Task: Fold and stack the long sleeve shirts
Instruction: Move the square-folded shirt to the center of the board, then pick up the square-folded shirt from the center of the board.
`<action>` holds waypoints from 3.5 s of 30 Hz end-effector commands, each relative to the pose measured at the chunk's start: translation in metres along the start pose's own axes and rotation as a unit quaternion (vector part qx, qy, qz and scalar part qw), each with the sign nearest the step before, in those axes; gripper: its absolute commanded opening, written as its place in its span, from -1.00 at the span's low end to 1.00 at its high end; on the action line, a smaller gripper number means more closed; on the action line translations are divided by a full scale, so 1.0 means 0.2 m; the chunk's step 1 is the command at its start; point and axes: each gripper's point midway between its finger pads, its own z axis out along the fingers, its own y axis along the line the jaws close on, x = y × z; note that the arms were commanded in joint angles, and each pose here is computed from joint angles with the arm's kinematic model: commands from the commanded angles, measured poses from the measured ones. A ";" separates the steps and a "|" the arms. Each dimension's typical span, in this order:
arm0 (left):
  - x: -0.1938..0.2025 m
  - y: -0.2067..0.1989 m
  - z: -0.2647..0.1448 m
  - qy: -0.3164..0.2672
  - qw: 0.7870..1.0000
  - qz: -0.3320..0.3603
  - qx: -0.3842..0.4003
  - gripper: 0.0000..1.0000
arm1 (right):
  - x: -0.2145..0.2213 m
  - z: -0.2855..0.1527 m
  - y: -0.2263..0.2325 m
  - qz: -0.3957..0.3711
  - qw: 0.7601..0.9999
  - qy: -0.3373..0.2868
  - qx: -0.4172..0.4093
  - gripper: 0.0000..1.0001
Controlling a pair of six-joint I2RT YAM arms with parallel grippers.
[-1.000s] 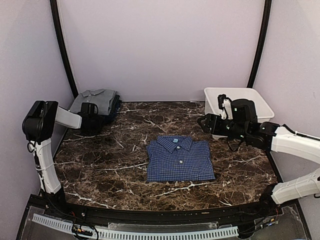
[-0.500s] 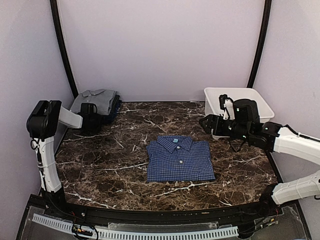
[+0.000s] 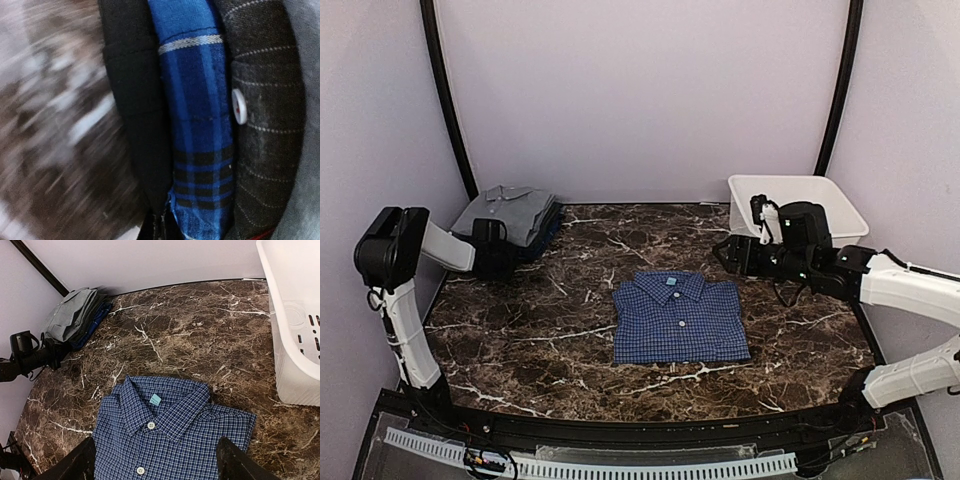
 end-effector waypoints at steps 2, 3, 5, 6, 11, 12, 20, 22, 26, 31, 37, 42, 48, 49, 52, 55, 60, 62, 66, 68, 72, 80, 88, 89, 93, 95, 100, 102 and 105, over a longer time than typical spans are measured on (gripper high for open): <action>0.16 0.18 -0.23 0.015 0.999 0.001 -0.033 -1.00 | 0.02 0.04 0.03 -0.006 1.000 0.001 -0.022 0.59; 0.20 0.18 -0.26 0.018 0.999 0.008 -0.032 -1.00 | 0.02 0.04 0.03 -0.006 1.000 0.003 -0.025 0.59; 0.28 0.22 -0.33 0.024 0.999 0.019 -0.037 -1.00 | 0.04 0.05 0.03 -0.006 1.000 0.006 -0.029 0.59; 0.31 0.25 -0.38 0.027 0.999 0.019 -0.043 -1.00 | 0.05 0.05 0.03 -0.006 0.999 0.008 -0.031 0.59; 0.53 0.32 -0.56 0.054 0.997 0.037 -0.045 -1.00 | 0.10 0.05 0.04 -0.005 0.999 0.019 -0.042 0.59; 0.56 0.37 -0.59 0.060 0.996 0.034 -0.057 -1.00 | 0.11 0.05 0.04 -0.005 0.999 0.020 -0.043 0.59; 0.79 0.43 -0.78 0.094 0.992 0.056 -0.059 -1.00 | 0.19 0.06 0.03 0.000 0.998 0.044 -0.053 0.59; 0.82 0.41 -0.80 0.105 0.991 0.065 -0.054 -1.00 | 0.21 0.06 0.02 0.001 0.997 0.049 -0.054 0.59; 0.91 0.35 -0.79 0.137 0.985 0.097 -0.036 -1.00 | 0.22 0.07 0.01 0.002 0.997 0.053 -0.050 0.59; 1.05 0.30 -0.73 0.186 0.974 0.130 -0.019 -1.00 | 0.24 0.08 0.00 0.008 0.997 0.057 -0.043 0.59; 1.17 0.23 -0.73 0.226 0.959 0.169 -0.002 -1.00 | 0.26 0.09 -0.02 0.016 0.997 0.064 -0.032 0.59; 1.17 0.22 -0.82 0.242 0.952 0.189 0.011 -0.72 | 0.31 0.10 -0.07 0.021 0.997 0.079 -0.013 0.60; 1.12 0.25 -1.01 0.261 0.925 0.274 0.012 -0.41 | 0.39 0.10 -0.16 0.022 0.994 0.102 0.031 0.61; 1.11 0.21 -1.05 0.264 0.921 0.284 0.028 -0.35 | 0.40 0.09 -0.18 0.025 0.993 0.106 0.040 0.61; 1.12 0.18 -1.13 0.284 0.894 0.342 0.056 -0.27 | 0.44 0.08 -0.24 0.029 0.990 0.118 0.068 0.62; 1.20 0.08 -1.19 0.313 0.866 0.376 0.105 -0.18 | 0.50 0.08 -0.30 0.034 0.986 0.135 0.095 0.63; 1.35 -0.01 -1.17 0.348 0.821 0.432 0.132 -0.02 | 0.61 0.09 -0.38 0.058 0.976 0.167 0.131 0.60; 1.40 -0.04 -1.14 0.355 0.812 0.443 0.136 0.02 | 0.63 0.10 -0.41 0.069 0.972 0.173 0.146 0.57; 1.53 -0.10 -1.09 0.364 0.791 0.472 0.136 0.03 | 0.67 0.13 -0.44 0.082 0.968 0.181 0.154 0.53; 1.58 -0.08 -1.05 0.372 0.785 0.479 0.123 0.04 | 0.69 0.15 -0.44 0.085 0.967 0.184 0.153 0.51; 1.63 -0.04 -0.97 0.369 0.786 0.486 0.094 -0.01 | 0.69 0.17 -0.46 0.084 0.966 0.186 0.158 0.47; 1.67 0.09 -0.84 0.360 0.781 0.508 0.033 -0.10 | 0.73 0.21 -0.50 0.078 0.963 0.196 0.169 0.41; 1.67 0.14 -0.76 0.346 0.785 0.514 0.004 -0.08 | 0.72 0.25 -0.52 0.066 0.961 0.200 0.182 0.30; 1.68 0.15 -0.76 0.347 0.784 0.514 0.002 -0.08 | 0.73 0.26 -0.52 0.064 0.960 0.202 0.182 0.28; 1.73 0.17 -0.74 0.353 0.780 0.517 -0.005 -0.07 | 0.75 0.29 -0.51 0.060 0.958 0.214 0.180 0.21; 1.75 0.19 -0.74 0.357 0.780 0.514 -0.006 -0.08 | 0.77 0.30 -0.50 0.059 0.957 0.220 0.177 0.16; 1.82 0.19 -0.76 0.369 0.774 0.515 0.002 -0.31 | 0.79 0.33 -0.43 0.054 0.958 0.228 0.163 -0.09; 1.84 0.19 -0.76 0.372 0.773 0.513 0.005 -0.49 | 0.80 0.33 -0.41 0.053 0.959 0.230 0.157 -0.25; 1.86 0.16 -0.77 0.373 0.772 0.514 0.014 -0.79 | 0.80 0.33 -0.39 0.055 0.959 0.230 0.156 -0.59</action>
